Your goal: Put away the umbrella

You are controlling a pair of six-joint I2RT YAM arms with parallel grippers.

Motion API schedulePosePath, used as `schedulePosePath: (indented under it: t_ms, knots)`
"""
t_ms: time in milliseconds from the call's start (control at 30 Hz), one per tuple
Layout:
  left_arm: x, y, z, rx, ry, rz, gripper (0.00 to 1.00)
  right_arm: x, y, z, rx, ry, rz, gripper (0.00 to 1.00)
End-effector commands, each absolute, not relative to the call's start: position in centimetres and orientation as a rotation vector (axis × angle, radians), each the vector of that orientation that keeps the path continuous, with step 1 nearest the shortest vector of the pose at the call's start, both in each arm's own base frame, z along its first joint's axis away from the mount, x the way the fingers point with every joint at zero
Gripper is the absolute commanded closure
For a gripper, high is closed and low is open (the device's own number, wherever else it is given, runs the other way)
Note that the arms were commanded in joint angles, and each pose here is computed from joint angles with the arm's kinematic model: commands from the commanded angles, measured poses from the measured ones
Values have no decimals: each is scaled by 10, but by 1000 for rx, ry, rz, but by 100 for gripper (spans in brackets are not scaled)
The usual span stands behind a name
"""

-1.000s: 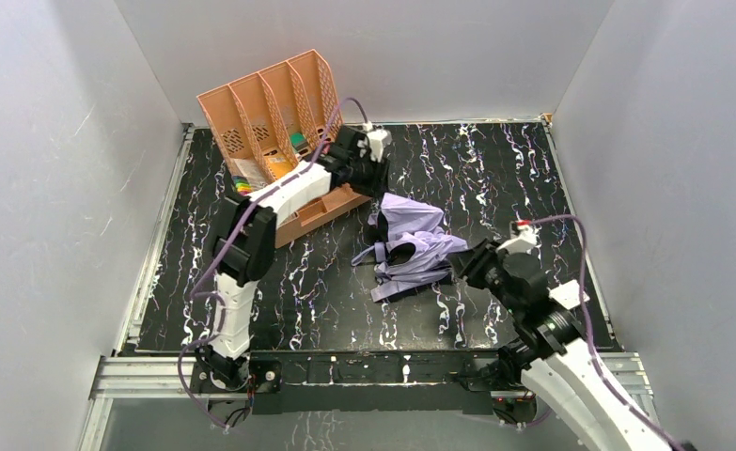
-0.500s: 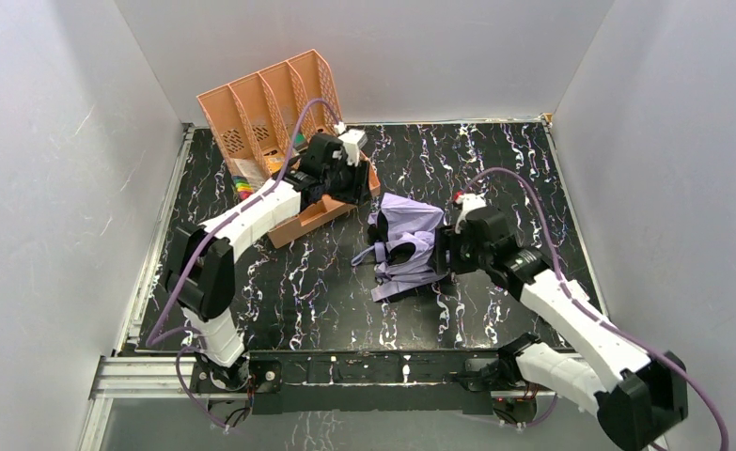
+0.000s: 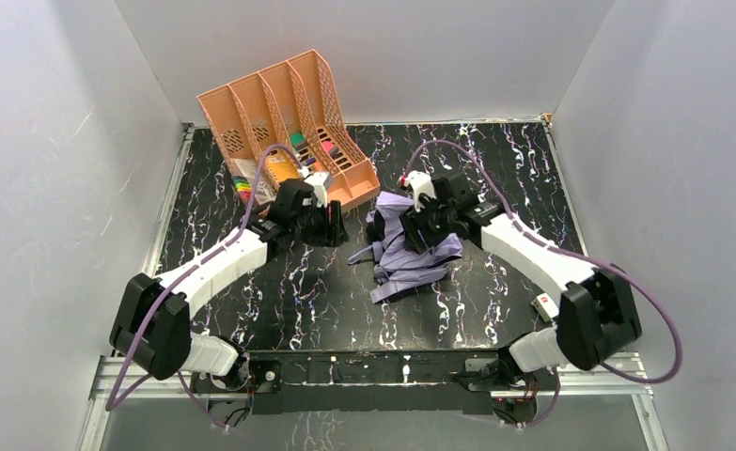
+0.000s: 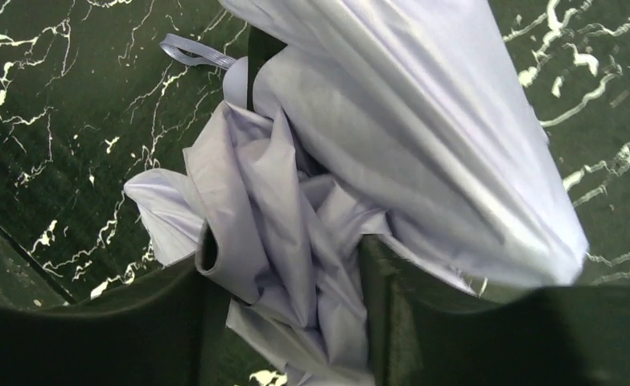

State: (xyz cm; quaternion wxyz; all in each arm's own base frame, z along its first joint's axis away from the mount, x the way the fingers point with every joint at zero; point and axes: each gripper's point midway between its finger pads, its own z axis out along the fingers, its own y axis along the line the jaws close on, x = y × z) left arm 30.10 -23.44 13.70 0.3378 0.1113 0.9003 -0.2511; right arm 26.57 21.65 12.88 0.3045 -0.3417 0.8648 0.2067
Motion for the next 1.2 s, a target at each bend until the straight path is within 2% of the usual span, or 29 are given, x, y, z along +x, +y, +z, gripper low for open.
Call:
schedulePosePath:
  t_ms: [0, 100, 333, 567, 667, 800, 1000, 1167]
  knots:
    - [280, -236, 132, 224, 2361, -743, 49, 291, 246, 144, -986, 2181, 624, 44]
    - [271, -236, 128, 208, 2363, -766, 49, 302, 256, 139, -968, 2209, 646, 61]
    - [255, -252, 122, 249, 2352, -812, 44, 353, 252, 117, -718, 2392, 590, 87]
    - [256, -258, 116, 308, 2325, -767, 28, 367, 232, 74, -532, 2614, 644, 88]
    - [265, -253, 111, 263, 2332, -705, 14, 368, 225, 60, -484, 2665, 700, 89]
    - [282, -253, 116, 95, 2280, -709, 7, 366, 223, 51, -498, 2670, 744, 88]
    - [297, -262, 105, -72, 2285, -741, 6, 364, 218, 31, -455, 2732, 733, 88]
    - [303, -279, 95, 156, 2269, -749, 10, 366, 209, 12, -415, 2795, 739, 88]
